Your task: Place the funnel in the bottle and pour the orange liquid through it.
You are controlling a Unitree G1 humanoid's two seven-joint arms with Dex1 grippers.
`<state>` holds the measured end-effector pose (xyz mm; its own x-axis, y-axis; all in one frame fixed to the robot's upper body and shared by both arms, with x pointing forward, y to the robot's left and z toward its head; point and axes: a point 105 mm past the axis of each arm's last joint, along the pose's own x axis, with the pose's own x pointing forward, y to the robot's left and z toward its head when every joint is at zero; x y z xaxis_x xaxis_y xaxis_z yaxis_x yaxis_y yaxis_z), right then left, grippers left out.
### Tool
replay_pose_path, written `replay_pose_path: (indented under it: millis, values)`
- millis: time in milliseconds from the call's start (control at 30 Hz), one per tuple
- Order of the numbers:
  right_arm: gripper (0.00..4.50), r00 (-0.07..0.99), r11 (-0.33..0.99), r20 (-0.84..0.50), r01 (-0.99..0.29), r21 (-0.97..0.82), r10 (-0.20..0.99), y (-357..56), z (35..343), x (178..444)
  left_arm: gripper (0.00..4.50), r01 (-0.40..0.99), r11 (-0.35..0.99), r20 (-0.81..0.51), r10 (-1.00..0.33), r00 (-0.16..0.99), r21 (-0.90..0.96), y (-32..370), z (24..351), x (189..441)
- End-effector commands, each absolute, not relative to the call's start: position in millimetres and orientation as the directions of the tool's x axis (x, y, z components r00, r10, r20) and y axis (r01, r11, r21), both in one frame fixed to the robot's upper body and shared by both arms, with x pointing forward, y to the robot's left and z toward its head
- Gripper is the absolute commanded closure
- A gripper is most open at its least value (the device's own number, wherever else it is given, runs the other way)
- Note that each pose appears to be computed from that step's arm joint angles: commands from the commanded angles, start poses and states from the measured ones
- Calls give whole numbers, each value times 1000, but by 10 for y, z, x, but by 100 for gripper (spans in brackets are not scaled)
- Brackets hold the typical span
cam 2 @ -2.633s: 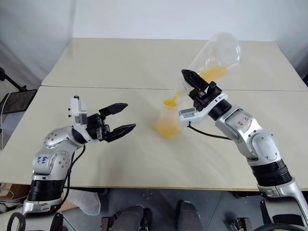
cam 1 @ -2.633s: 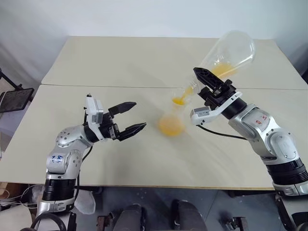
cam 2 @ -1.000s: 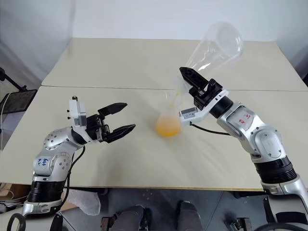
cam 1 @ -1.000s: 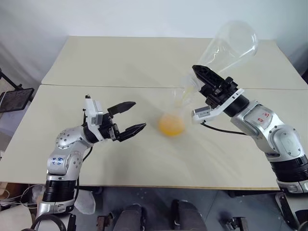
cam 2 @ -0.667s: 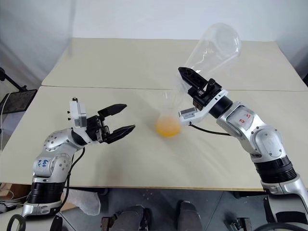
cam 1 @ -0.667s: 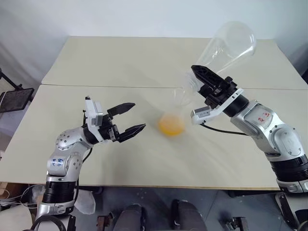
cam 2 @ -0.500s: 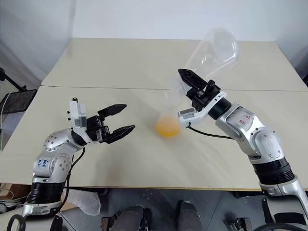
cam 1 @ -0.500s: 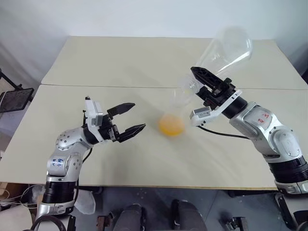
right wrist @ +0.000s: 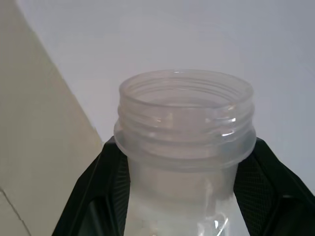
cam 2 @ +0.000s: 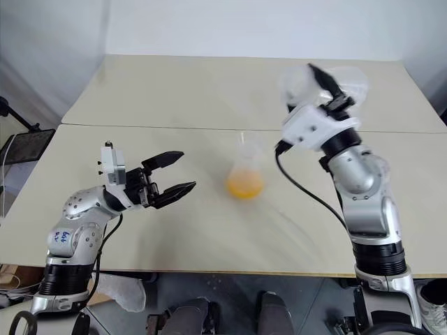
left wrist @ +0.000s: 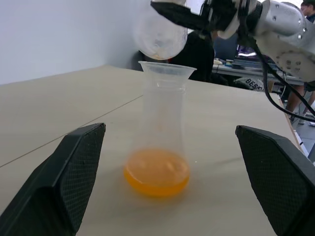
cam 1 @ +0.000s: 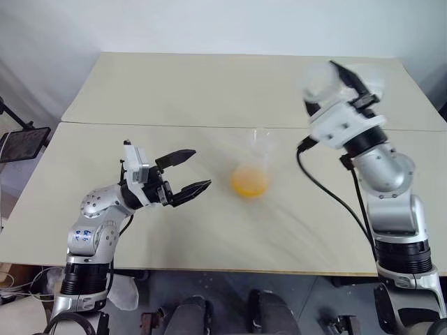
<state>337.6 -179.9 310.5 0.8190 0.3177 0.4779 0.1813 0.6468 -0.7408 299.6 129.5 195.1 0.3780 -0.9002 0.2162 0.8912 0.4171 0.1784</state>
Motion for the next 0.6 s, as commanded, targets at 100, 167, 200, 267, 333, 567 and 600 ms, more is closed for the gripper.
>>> replay_pose_path:
  millis: [100, 167, 200, 267, 333, 567, 600]
  values:
    - [208, 885, 924, 465, 161, -346, 20, -2663, 3061, 3409, 0, 886, 408, 227, -905, 360, 220, 1274, 2034, 2953]
    - [208, 895, 988, 436, 137, -72, -93, -3016, 2932, 3491, 0, 889, 402, 230, -907, 353, 221, 1254, 2038, 2961]
    - [208, 899, 989, 419, 147, -12, -129, -3128, 2877, 3517, 0, 890, 400, 231, -908, 351, 221, 1249, 2041, 2965]
    - [208, 911, 987, 391, 154, -39, -127, -3194, 2802, 3564, 0, 890, 397, 233, -909, 347, 223, 1245, 2053, 2976]
    - [208, 920, 984, 370, 165, -63, -130, -3246, 2717, 3609, 0, 892, 394, 233, -910, 343, 223, 1239, 2060, 2980]
    - [208, 936, 990, 330, 137, -18, -123, -3328, 2480, 3722, 0, 894, 387, 235, -912, 336, 225, 1212, 2069, 2982]
    - [208, 938, 991, 326, 133, -13, -121, -3335, 2450, 3727, 0, 894, 388, 236, -912, 337, 225, 1211, 2070, 2982]
